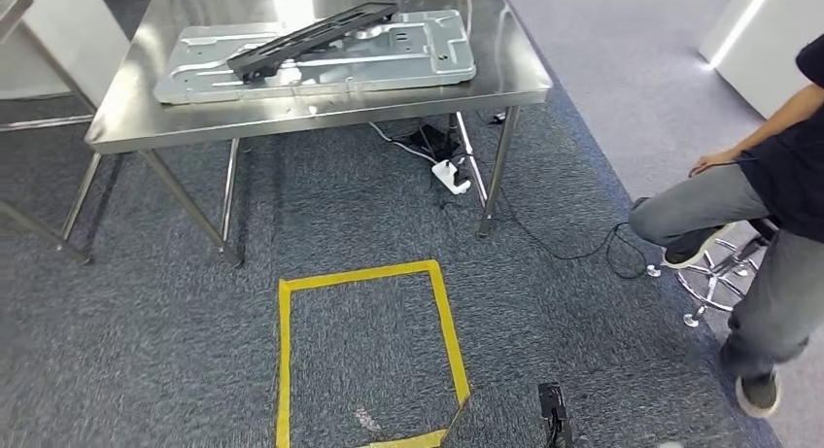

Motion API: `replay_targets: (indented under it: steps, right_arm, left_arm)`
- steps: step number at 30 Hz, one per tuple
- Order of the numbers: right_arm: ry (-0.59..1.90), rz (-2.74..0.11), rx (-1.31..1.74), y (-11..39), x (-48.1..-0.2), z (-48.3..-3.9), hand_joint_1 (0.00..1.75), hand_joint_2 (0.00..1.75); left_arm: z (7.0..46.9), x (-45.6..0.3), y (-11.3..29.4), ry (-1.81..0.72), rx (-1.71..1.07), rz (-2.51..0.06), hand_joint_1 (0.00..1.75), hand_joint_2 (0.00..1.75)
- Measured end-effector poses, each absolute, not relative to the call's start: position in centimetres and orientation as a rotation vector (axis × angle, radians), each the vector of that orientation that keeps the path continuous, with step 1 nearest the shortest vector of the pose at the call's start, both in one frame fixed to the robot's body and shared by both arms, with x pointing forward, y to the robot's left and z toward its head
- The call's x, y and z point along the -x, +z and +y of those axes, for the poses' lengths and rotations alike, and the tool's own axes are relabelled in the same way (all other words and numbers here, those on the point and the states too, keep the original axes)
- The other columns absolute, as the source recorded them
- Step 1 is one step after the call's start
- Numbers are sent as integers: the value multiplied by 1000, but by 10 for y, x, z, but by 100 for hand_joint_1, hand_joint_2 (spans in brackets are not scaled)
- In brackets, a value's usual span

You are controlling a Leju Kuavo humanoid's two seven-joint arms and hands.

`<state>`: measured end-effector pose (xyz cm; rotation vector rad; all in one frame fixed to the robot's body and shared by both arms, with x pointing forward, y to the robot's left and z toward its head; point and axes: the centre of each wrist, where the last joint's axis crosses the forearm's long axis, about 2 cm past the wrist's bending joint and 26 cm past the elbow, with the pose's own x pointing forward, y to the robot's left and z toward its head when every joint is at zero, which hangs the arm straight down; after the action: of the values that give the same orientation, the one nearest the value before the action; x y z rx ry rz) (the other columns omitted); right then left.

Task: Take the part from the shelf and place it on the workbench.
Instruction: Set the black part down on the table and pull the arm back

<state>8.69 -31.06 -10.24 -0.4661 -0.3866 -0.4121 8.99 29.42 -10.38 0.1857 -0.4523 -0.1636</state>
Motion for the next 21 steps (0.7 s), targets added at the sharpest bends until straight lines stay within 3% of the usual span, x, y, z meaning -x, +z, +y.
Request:
replay_targets:
  steps: [21]
  right_arm:
    - [-300,-299,405,-103,-85,-297,0,0]
  left_arm:
    - [288,-87,-104,-167,-188,-445,0,0]
